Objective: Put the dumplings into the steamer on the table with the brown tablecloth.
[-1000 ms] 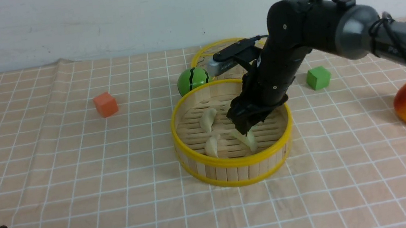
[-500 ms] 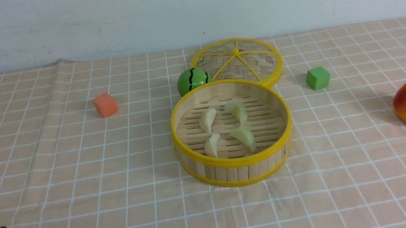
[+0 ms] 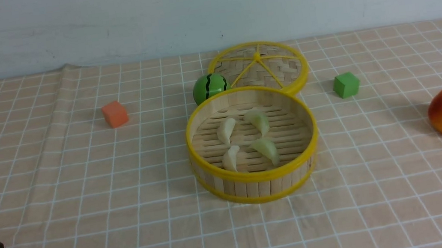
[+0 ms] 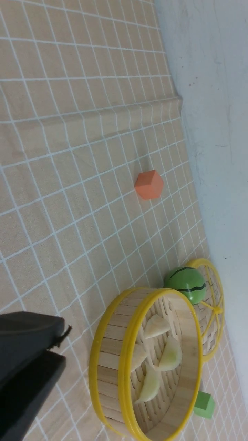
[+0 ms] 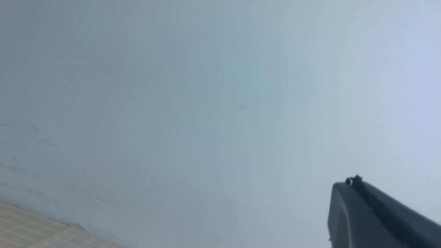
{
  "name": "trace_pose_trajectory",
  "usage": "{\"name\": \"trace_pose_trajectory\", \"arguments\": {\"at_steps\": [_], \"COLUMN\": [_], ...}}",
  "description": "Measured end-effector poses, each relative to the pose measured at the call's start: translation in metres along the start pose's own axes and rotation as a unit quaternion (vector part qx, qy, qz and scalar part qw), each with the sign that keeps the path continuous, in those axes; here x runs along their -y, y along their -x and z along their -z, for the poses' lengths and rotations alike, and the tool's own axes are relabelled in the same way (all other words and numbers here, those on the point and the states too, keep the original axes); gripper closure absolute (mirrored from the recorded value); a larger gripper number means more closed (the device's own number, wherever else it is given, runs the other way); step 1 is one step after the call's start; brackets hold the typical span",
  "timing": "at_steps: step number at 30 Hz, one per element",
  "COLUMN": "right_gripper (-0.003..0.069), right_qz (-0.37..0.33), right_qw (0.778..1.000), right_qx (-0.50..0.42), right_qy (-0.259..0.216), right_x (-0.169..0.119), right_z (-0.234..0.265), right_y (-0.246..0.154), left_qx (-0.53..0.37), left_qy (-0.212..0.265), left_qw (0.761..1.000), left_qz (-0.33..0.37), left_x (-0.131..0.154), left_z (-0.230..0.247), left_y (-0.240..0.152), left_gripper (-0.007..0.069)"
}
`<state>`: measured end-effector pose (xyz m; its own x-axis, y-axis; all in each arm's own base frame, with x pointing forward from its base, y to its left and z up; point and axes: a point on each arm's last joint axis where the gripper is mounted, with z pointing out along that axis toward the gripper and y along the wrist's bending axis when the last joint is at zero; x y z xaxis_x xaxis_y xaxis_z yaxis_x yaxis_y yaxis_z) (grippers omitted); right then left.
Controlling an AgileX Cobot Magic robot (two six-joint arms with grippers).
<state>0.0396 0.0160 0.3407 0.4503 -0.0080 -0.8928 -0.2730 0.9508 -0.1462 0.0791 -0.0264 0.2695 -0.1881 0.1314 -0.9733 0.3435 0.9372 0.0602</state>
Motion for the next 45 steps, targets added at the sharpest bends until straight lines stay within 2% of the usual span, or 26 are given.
{"name": "trace_pose_trajectory", "arguments": {"at_steps": [5,13,23,29,32,34,39,45], "right_gripper": [0.0669,0.0669,0.0664,0.0664,0.0664,0.0662,0.0661,0.0659], "right_qz": [-0.078,-0.180,-0.179,-0.073,-0.051,-0.060,-0.132,-0.149], "right_qw": [0.997,0.978,0.970,0.962,0.955,0.950,0.934,0.915], "right_qx": [-0.018,-0.108,-0.162,-0.262,-0.292,-0.302,-0.321,-0.359], "right_qy": [-0.011,-0.019,-0.017,-0.016,-0.029,-0.043,-0.089,-0.108], "right_x": [-0.006,-0.008,-0.010,-0.012,-0.014,-0.014,-0.013,-0.014], "right_z": [0.030,0.032,0.035,0.046,0.053,0.056,0.059,0.063], "right_y": [-0.047,-0.066,-0.076,-0.115,-0.141,-0.147,-0.150,-0.155], "left_qx": [-0.001,-0.008,-0.013,-0.014,-0.014,-0.016,-0.018,-0.022], "left_qy": [0.001,0.006,0.010,0.010,0.011,0.012,0.013,0.016], "left_qw": [1.000,1.000,1.000,1.000,1.000,1.000,1.000,1.000], "left_qz": [0.002,0.002,0.002,0.002,0.002,0.002,0.002,0.002], "left_x": [0.000,-0.001,-0.002,-0.002,-0.002,-0.002,-0.002,-0.003], "left_z": [0.000,0.000,0.000,0.000,0.000,0.000,0.000,0.000], "left_y": [0.000,-0.002,-0.003,-0.003,-0.003,-0.003,-0.004,-0.004], "left_gripper": [0.0550,0.0543,0.0533,0.0530,0.0526,0.0523,0.0522,0.0515]}}
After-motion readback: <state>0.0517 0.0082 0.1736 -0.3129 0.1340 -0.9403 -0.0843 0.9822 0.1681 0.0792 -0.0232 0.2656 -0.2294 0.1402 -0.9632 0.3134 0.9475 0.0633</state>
